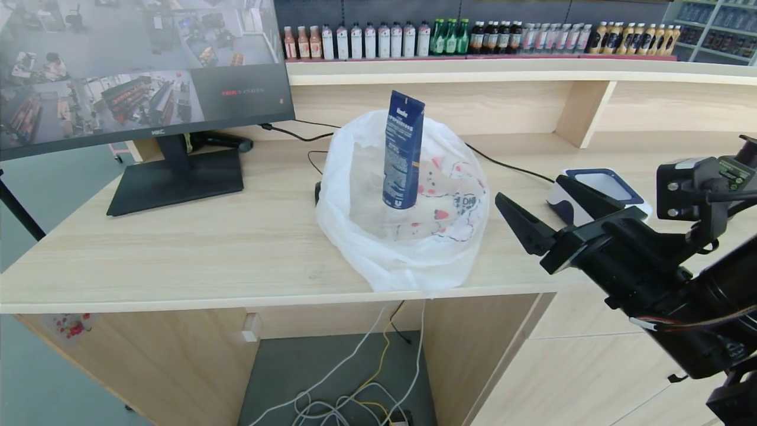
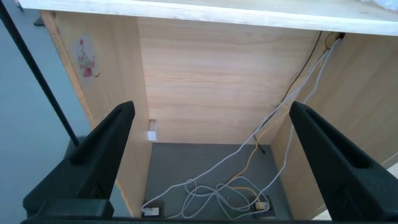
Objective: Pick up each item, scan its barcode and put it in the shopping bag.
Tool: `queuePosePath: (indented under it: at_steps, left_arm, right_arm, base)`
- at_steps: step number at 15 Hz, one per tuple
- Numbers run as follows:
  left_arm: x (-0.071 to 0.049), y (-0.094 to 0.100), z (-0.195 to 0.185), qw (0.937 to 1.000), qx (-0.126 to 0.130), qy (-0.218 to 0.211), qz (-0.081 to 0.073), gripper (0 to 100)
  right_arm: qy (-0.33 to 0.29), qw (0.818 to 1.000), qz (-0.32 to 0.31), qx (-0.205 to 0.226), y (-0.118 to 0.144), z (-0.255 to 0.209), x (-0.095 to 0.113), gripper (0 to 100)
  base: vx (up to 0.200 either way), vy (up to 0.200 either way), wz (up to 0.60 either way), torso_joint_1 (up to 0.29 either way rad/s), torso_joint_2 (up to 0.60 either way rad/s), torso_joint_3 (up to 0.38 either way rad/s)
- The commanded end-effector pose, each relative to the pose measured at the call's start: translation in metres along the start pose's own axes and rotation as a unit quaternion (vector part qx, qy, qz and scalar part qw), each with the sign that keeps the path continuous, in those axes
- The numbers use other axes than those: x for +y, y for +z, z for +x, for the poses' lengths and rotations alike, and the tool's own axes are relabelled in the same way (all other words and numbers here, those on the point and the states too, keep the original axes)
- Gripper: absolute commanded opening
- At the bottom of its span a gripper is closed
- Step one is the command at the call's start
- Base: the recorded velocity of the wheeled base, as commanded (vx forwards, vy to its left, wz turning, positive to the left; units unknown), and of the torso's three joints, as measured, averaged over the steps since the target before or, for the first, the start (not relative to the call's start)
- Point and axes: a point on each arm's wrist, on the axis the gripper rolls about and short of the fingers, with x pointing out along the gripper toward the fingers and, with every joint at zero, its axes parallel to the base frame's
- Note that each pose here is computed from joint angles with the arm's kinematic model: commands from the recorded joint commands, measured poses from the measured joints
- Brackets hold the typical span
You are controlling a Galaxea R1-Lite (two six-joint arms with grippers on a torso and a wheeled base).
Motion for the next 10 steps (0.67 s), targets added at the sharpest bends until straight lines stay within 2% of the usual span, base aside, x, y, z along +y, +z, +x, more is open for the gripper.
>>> queuePosePath:
  at_steps: [1, 5, 10]
  left_arm:
    - [0.000, 0.000, 0.000, 1.0000, 0.000, 0.001, 0.000, 100]
    - [0.000, 0.000, 0.000, 1.0000, 0.000, 0.001, -0.001, 100]
    - [0.000, 0.000, 0.000, 1.0000, 0.000, 0.001, -0.001, 100]
  right_arm:
    - [-0.001, 1.000, 0.000, 0.004, -0.001, -0.002, -0.001, 100]
    - [0.000, 0.999, -0.013, 0.051, -0.014, -0.026, -0.002, 100]
    - [-0.008, 0.999, -0.017, 0.028, -0.006, -0.020, -0.005, 100]
  base:
    - [0.000, -0.200, 0.00, 0.007, 0.01, -0.002]
    - [0.000, -0.200, 0.00, 0.001, 0.00, 0.002]
    - [0.000, -0.200, 0.00, 0.001, 0.00, 0.002]
